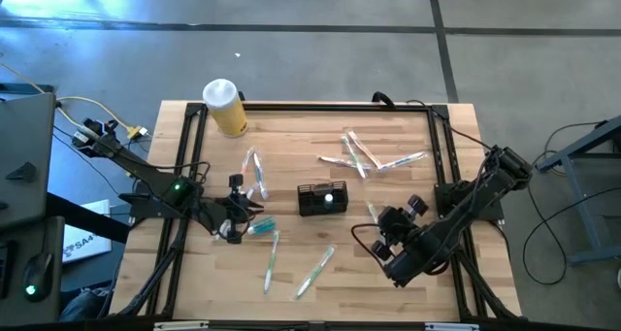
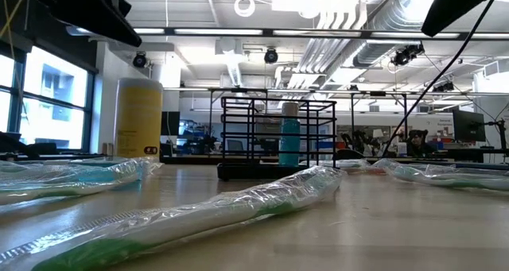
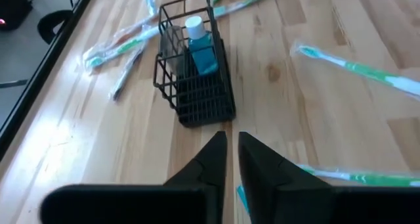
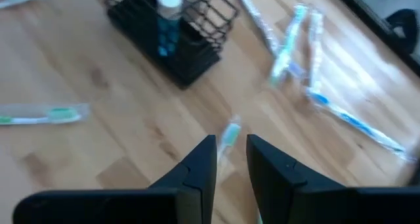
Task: Pick & Place toothbrushing station
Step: Put the blue mouthwash into the wire organizer
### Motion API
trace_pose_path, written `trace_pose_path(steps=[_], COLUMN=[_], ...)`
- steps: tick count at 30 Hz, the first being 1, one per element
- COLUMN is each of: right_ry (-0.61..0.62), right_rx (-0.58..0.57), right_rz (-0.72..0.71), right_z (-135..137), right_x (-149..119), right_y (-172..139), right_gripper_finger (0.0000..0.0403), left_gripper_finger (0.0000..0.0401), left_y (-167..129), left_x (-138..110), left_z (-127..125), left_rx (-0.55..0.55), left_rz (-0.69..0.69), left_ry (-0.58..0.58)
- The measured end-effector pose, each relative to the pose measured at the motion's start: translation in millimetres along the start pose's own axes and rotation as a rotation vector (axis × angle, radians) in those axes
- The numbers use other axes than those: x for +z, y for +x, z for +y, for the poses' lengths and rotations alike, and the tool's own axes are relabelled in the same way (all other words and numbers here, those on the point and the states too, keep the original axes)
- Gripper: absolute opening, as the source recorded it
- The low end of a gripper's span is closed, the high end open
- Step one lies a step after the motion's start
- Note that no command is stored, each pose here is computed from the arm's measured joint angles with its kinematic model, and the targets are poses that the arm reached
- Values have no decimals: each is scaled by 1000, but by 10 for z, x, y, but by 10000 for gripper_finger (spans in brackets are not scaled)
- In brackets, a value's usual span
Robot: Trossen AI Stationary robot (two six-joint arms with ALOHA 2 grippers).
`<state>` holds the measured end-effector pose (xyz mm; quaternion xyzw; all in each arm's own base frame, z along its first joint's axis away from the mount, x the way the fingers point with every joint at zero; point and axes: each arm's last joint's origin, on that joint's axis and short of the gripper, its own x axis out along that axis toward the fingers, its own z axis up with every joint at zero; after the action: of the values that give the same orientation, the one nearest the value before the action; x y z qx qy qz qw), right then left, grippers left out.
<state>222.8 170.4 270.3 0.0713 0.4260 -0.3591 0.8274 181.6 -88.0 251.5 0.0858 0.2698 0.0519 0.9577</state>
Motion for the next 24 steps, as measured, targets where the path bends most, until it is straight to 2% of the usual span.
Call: trace_pose_path(steps=[10, 13, 18, 24], right_ry=[-22, -45, -70, -117], right_rx=[37, 31, 26, 21], right_rz=[-30, -53, -84, -101], right_z=[49, 47, 49, 49], right_x=[14, 21, 31, 35], right_y=[0, -1, -1, -2], right_gripper_finger=[77, 77, 77, 77], left_gripper_finger=[203, 238, 261, 262], left_y=[-3, -3, 18, 98], left_x=[0, -16, -67, -219], left_z=[3, -8, -50, -94], left_rx=[1, -41, -137, -135], left_rz=[-1, 22, 98, 268], left_ry=[-50, -77, -153, -215])
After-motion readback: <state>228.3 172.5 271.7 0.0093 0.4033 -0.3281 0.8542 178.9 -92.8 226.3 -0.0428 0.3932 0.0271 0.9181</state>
